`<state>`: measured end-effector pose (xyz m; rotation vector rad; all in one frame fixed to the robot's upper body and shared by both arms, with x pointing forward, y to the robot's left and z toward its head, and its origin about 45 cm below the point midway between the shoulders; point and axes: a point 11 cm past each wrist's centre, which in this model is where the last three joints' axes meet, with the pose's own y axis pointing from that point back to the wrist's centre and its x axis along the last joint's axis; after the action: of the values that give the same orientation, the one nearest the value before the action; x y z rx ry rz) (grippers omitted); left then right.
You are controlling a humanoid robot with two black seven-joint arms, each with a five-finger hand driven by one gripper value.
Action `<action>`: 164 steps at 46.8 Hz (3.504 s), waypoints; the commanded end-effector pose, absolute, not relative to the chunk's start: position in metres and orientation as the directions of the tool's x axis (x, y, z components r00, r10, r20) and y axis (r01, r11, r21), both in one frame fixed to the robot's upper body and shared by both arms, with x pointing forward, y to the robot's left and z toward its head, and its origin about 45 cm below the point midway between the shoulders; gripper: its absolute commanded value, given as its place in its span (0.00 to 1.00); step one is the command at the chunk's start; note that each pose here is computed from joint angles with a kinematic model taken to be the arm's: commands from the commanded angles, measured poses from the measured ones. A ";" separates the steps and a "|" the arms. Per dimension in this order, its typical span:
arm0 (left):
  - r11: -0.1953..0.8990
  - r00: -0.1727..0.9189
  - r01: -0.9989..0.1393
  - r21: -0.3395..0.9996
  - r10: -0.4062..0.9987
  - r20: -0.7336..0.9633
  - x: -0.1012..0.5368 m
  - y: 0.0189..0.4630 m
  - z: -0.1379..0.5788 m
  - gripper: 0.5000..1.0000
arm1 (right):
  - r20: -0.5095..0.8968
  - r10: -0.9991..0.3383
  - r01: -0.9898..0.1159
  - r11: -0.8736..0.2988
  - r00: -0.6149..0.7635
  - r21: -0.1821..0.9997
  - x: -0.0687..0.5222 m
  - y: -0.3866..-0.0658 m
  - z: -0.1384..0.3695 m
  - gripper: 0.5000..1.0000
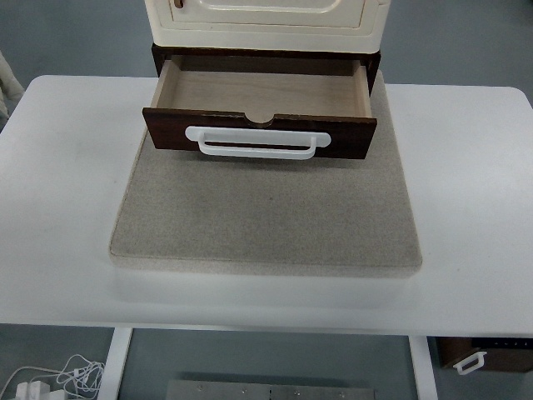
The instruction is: Close the drawer under the combination cabinet
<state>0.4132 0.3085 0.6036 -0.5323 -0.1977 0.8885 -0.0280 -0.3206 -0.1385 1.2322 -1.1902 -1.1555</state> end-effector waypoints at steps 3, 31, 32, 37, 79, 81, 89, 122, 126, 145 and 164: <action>0.585 0.670 -0.649 -0.486 0.743 0.001 0.402 0.280 0.598 0.99 | 0.015 -0.999 -0.015 0.014 0.049 1.000 -0.028 -0.321 -0.138 0.90; 0.847 0.822 -0.474 -0.239 0.523 0.224 0.364 0.168 0.560 0.99 | 0.015 -0.999 -0.015 0.014 0.049 1.000 -0.028 -0.321 -0.138 0.90; 0.854 0.827 -0.467 -0.227 0.513 0.228 0.362 0.164 0.558 0.99 | 0.015 -0.999 -0.015 0.014 0.049 1.000 -0.028 -0.321 -0.138 0.90; 0.882 0.847 -0.437 -0.177 0.470 0.247 0.358 0.148 0.549 0.99 | 0.015 -0.999 -0.015 0.014 0.049 1.000 -0.028 -0.321 -0.138 0.90; 0.896 0.922 -0.234 0.378 0.081 0.379 0.319 0.098 0.401 0.99 | 0.013 -0.999 -0.015 0.013 0.049 1.000 -0.028 -0.320 -0.138 0.90; 0.884 0.928 -0.225 0.410 0.066 0.368 0.318 0.098 0.393 1.00 | 0.015 -0.999 -0.015 0.014 0.049 1.000 -0.028 -0.321 -0.138 0.90; 0.839 0.938 -0.207 0.503 0.025 0.346 0.315 0.098 0.377 1.00 | 0.015 -0.999 -0.015 0.014 0.049 1.000 -0.028 -0.321 -0.138 0.90; 0.594 0.958 -0.219 0.774 -0.018 0.285 0.317 0.123 0.327 1.00 | 0.015 -0.999 -0.015 0.014 0.049 1.000 -0.028 -0.321 -0.138 0.90; 0.584 0.957 -0.234 0.777 -0.003 0.290 0.319 0.126 0.325 1.00 | 0.015 -0.999 -0.015 0.014 0.049 1.000 -0.028 -0.321 -0.138 0.90; 0.523 0.929 -0.351 0.777 0.089 0.360 0.359 0.139 0.327 1.00 | 0.013 -0.999 -0.015 0.013 0.049 1.000 -0.028 -0.320 -0.138 0.90; 0.494 0.908 -0.400 0.772 0.097 0.408 0.373 0.143 0.330 1.00 | 0.015 -0.999 -0.015 0.014 0.049 1.000 -0.028 -0.321 -0.138 0.90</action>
<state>0.3685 0.1414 0.3284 1.0126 -0.3316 0.2922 -0.0279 -0.3206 -0.1385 1.2322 -1.1902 -1.1556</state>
